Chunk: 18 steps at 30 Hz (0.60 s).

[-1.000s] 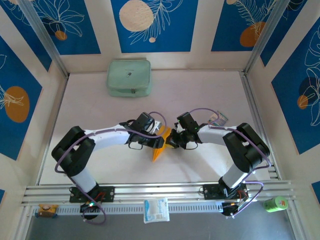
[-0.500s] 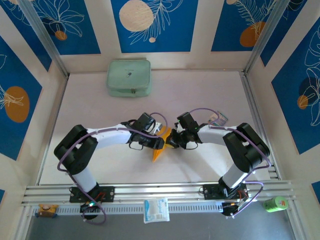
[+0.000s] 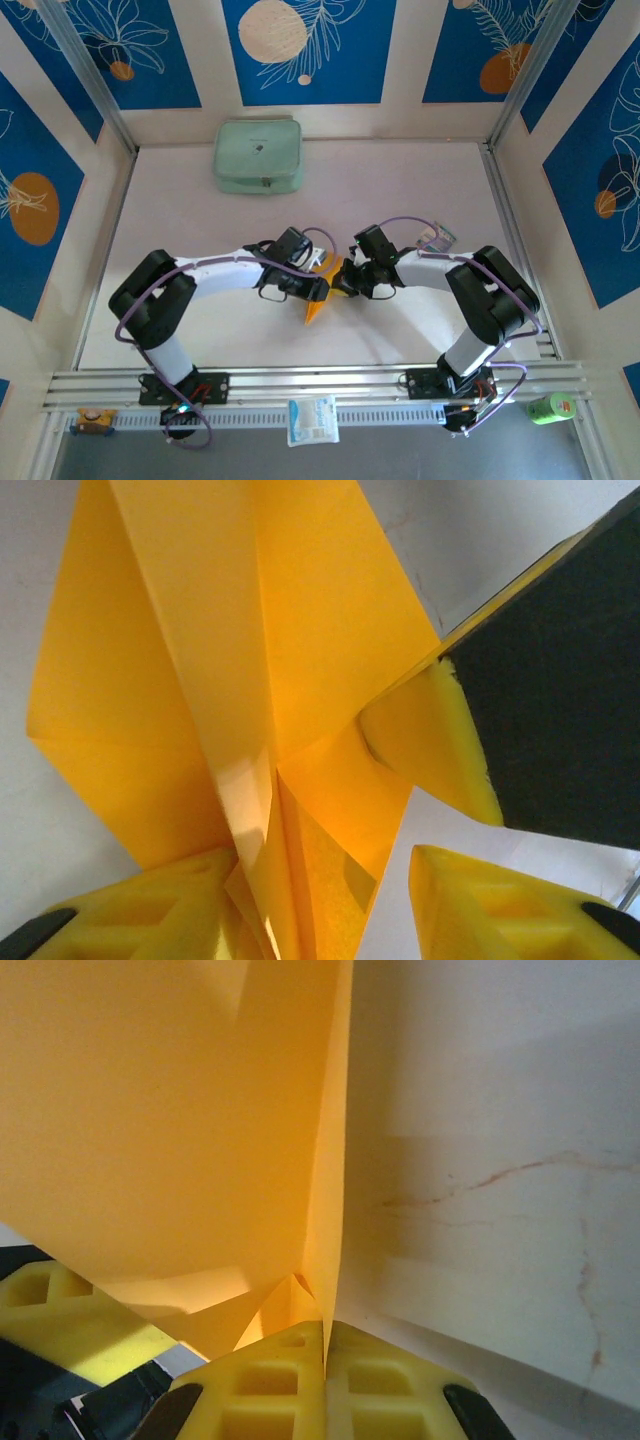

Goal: Fold a paper plane with a square sheet of paper (pick it up from the middle)
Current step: Move the paper plane to the center of the table.

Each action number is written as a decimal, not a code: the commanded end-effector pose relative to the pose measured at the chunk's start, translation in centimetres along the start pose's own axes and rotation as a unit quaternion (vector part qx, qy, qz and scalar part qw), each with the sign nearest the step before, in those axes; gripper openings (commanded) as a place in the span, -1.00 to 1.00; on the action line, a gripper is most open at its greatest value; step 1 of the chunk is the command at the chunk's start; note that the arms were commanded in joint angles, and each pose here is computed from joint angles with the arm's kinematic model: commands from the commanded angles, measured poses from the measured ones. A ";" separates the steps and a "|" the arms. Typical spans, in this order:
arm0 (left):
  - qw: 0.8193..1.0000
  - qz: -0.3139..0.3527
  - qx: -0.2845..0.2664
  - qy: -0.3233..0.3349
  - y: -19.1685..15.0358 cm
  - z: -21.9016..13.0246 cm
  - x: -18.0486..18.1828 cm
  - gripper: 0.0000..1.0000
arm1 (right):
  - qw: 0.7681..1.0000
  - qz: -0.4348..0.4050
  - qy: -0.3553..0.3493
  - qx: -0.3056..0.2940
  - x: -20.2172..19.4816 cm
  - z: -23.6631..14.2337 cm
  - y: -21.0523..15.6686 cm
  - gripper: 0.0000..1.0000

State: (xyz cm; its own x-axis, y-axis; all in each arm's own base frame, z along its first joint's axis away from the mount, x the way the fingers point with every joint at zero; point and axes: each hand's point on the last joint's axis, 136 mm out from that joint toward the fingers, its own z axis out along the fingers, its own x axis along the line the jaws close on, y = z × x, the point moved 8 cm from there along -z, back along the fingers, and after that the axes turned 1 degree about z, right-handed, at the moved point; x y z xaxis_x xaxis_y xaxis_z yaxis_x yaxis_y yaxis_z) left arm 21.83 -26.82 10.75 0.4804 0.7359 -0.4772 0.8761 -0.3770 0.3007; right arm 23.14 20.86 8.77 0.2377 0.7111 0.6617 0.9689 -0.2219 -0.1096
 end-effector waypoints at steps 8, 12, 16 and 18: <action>0.999 0.018 0.018 0.034 0.0 0.7 -0.2 -0.12 | 1.000 0.005 0.009 0.007 0.0 -0.2 -0.2 -0.98; 0.999 0.020 0.019 0.044 0.2 0.8 -0.1 -0.28 | 1.000 0.005 0.009 0.008 0.0 -0.2 -0.2 -0.98; 0.998 0.021 0.019 0.049 0.2 1.0 -0.1 -0.41 | 1.000 0.004 0.009 0.007 0.0 -0.2 -0.2 -0.98; 0.998 0.021 0.020 0.049 0.3 1.1 -0.1 -0.41 | 1.000 0.004 0.009 0.007 0.0 -0.2 -0.2 -0.98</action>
State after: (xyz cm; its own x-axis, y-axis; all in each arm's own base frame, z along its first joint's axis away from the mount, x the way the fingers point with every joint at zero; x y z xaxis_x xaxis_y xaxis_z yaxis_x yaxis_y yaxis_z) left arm 21.98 -27.32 10.08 0.5018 0.7650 -0.4038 0.8631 -0.4115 0.2930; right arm 23.19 20.89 8.77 0.2336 0.7079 0.6665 0.9695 -0.2215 -0.1046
